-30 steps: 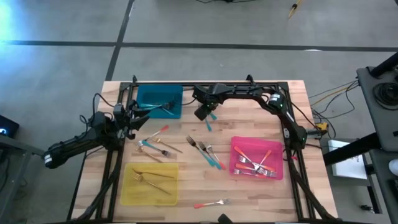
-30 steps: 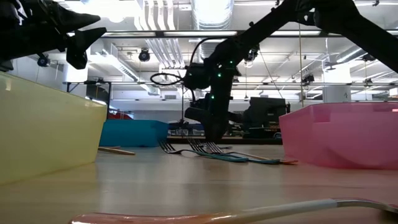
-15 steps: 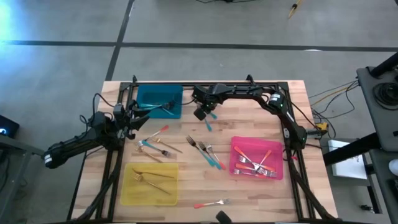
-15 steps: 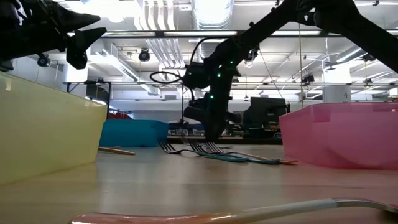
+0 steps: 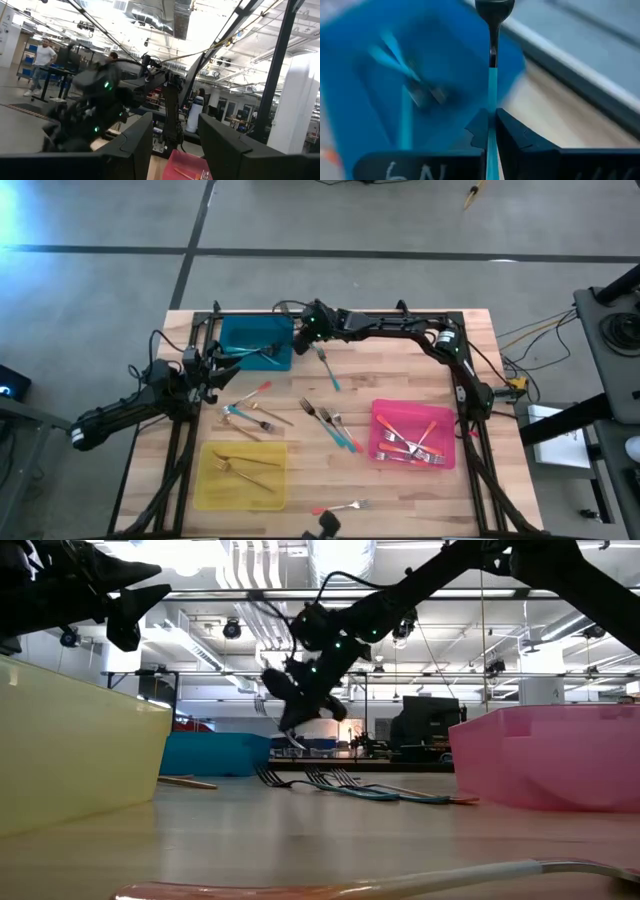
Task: Sort silverware by color (type)
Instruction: Put the blue fork into the blue bin
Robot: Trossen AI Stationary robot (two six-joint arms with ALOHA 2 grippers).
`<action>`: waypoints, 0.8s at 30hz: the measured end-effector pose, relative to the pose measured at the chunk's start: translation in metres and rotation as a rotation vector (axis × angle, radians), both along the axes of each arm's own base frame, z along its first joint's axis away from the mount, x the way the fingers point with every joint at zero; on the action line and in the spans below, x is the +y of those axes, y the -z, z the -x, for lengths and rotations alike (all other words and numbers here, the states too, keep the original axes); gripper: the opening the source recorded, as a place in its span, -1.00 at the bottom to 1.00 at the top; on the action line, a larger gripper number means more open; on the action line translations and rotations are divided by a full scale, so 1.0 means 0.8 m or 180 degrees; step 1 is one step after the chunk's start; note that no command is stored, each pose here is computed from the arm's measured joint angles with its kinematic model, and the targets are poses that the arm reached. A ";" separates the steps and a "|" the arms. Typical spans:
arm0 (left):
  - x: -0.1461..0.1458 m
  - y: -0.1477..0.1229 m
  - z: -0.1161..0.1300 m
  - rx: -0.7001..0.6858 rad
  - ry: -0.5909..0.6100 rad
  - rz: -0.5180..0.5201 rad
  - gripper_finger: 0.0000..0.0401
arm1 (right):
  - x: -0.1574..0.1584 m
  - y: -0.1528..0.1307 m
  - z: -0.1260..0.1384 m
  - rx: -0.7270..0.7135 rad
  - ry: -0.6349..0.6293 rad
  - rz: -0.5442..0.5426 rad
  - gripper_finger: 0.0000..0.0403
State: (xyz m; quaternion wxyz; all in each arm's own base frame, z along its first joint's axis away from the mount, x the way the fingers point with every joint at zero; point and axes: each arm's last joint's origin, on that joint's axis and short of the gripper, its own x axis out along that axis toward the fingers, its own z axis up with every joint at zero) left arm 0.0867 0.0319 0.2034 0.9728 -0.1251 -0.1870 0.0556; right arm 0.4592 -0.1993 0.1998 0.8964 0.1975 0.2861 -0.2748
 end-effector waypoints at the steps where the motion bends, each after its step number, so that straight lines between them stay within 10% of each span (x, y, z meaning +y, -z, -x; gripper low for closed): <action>1: 0.000 0.000 0.000 0.0000 0.0000 -0.0001 -0.30 | 0.002 -0.006 -0.005 -0.0163 -0.0039 0.0080 -0.94; 12: 0.000 0.000 0.000 0.0009 0.0000 0.0004 -0.30 | 0.030 -0.002 -0.056 -0.1365 -0.0397 0.0696 -0.95; 24: 0.000 0.001 0.000 0.0023 0.0000 0.0010 -0.30 | 0.026 0.055 -0.062 -0.1226 -0.0554 0.0164 -0.95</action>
